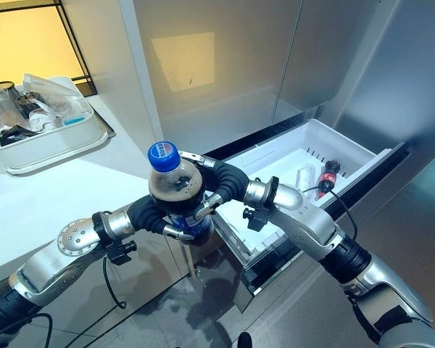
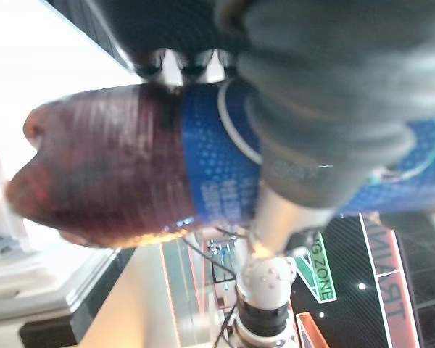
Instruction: Take the drinks into the refrigerator
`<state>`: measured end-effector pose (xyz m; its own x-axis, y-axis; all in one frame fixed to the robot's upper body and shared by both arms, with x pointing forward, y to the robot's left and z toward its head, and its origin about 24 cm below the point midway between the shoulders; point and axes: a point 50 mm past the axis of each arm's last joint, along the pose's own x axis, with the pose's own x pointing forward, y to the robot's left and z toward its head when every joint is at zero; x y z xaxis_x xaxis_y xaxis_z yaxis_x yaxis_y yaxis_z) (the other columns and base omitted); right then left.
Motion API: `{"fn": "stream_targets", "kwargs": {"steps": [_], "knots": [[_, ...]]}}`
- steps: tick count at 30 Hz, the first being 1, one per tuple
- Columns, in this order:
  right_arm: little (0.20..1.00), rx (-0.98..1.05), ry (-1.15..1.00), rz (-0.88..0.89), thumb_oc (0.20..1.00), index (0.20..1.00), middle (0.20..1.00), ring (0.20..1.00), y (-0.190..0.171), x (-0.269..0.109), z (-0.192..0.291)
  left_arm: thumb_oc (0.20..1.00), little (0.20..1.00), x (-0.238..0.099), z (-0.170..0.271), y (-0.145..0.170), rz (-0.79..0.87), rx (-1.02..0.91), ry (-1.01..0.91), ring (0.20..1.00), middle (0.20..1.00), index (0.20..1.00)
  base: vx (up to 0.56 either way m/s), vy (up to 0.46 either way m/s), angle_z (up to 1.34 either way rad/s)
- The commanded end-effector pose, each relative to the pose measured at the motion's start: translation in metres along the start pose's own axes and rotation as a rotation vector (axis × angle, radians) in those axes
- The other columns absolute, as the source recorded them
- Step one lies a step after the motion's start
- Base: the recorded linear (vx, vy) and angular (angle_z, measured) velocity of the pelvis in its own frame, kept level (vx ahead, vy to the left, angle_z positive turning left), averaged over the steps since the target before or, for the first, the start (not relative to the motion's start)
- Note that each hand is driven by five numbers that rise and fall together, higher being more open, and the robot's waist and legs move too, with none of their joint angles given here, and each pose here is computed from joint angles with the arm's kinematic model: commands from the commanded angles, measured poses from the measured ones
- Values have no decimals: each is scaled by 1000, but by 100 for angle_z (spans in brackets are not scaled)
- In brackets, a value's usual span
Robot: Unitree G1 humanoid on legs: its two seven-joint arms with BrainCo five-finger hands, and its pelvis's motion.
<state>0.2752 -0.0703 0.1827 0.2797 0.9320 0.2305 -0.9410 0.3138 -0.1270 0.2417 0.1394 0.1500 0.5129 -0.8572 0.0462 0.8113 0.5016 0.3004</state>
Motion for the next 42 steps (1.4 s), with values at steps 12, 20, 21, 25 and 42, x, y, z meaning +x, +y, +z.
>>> {"fn": "stream_targets", "kwargs": {"steps": [12,20,21,25,42], "knots": [[856,-35,-48,97,856,856,856,856,10,24,14,200,200,24,55,1,-89,112,-254,200,200,200,0,0,0],[200,-2,-56,88,200,200,200,200,11,24,10,200,200,25,57,-1,-95,104,-267,200,200,200,0,0,0],[200,3,-60,90,200,200,200,200,11,24,10,200,200,26,57,-2,-94,101,-271,200,200,200,0,0,0],[200,43,-77,71,200,200,200,200,11,25,7,200,200,27,57,-3,-93,92,-281,200,200,200,0,0,0],[200,168,-145,-3,200,200,200,200,11,27,-2,460,460,30,47,-4,-59,14,-279,460,460,460,0,0,0]]}}
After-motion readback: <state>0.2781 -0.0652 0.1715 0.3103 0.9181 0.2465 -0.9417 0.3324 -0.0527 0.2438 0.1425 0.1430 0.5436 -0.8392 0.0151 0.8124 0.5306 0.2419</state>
